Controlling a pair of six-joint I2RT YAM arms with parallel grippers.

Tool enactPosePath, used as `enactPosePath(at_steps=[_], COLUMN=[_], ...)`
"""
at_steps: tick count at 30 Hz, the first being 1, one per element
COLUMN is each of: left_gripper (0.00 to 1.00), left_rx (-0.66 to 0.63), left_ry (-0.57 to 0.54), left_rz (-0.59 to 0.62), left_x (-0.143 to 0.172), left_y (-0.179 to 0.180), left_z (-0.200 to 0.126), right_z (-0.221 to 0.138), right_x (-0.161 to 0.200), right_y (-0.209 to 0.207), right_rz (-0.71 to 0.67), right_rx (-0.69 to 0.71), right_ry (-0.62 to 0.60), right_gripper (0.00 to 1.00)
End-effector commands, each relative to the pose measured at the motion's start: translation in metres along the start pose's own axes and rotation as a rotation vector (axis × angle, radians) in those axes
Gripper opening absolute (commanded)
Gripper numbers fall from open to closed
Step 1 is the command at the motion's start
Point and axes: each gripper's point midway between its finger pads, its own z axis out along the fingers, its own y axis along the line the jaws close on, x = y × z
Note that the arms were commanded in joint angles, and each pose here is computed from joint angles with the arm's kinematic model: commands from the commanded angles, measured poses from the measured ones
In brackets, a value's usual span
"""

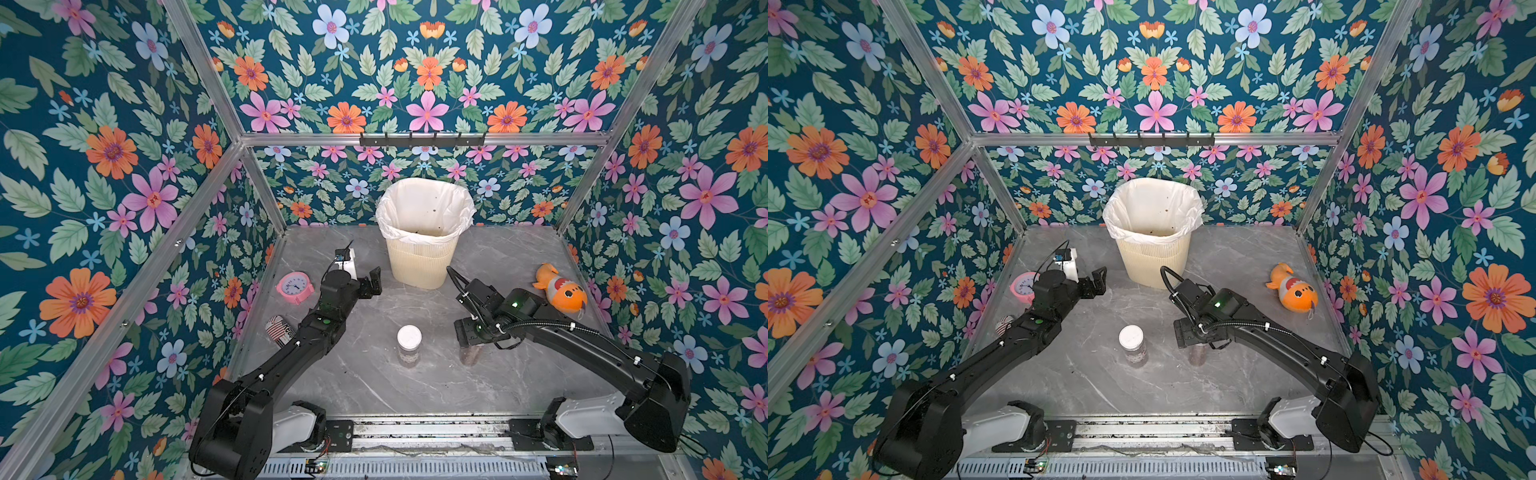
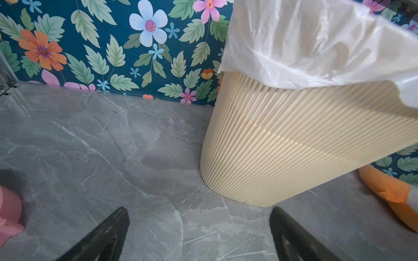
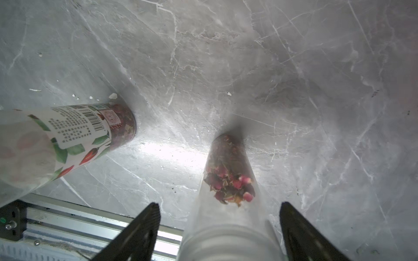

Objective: Empty the moldy dried flower tea in the jars
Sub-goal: Pick up the jar from the center of the board.

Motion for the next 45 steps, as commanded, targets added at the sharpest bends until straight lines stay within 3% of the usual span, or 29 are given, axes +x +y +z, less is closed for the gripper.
enactPosePath(at_steps=[1,9,15,24,34,39,45], left_gripper=[0.99,0.99,0.99,0.99,0.99,0.99,0.99], left_rx=[-0.003,0.004,0.104,0.559,1.007,1.160,1.245], left_ry=[-0.023,-0.015,-0.004,-0.017,0.033,0.036,0.056], left_rz=[-0.004,-0.001,0.035,0.193,0.408,0.475,0.453], left_x=[-0.005,-0.003,-0.008,-0.025,0.003,0.019,0.025], left_y=[0.000,-0.001,-0.021,-0.125,-0.249,-0.280,-0.297], left_z=[-0.001,0.000,0.000,-0.012,-0.033,-0.053,-0.067], right_z=[0.000,-0.004,-0.021,-0.071,-0.119,-0.128,-0.133], right_x=[0.003,0.003,-0.007,-0.048,-0.084,-0.094,-0.101], right_y=[-0.007,-0.004,-0.006,-0.035,-0.037,-0.029,-0.015], right_rz=[0.027,0.028,0.021,0.058,0.051,0.035,0.018], right_rx=[0.035,0.016,-0.030,-0.130,-0.249,-0.302,-0.378], right_ry=[0.007,0.002,-0.026,-0.162,-0.286,-0.307,-0.321], right_gripper=[0.64,0.55,0.46,0.46,0.46,0.46,0.46])
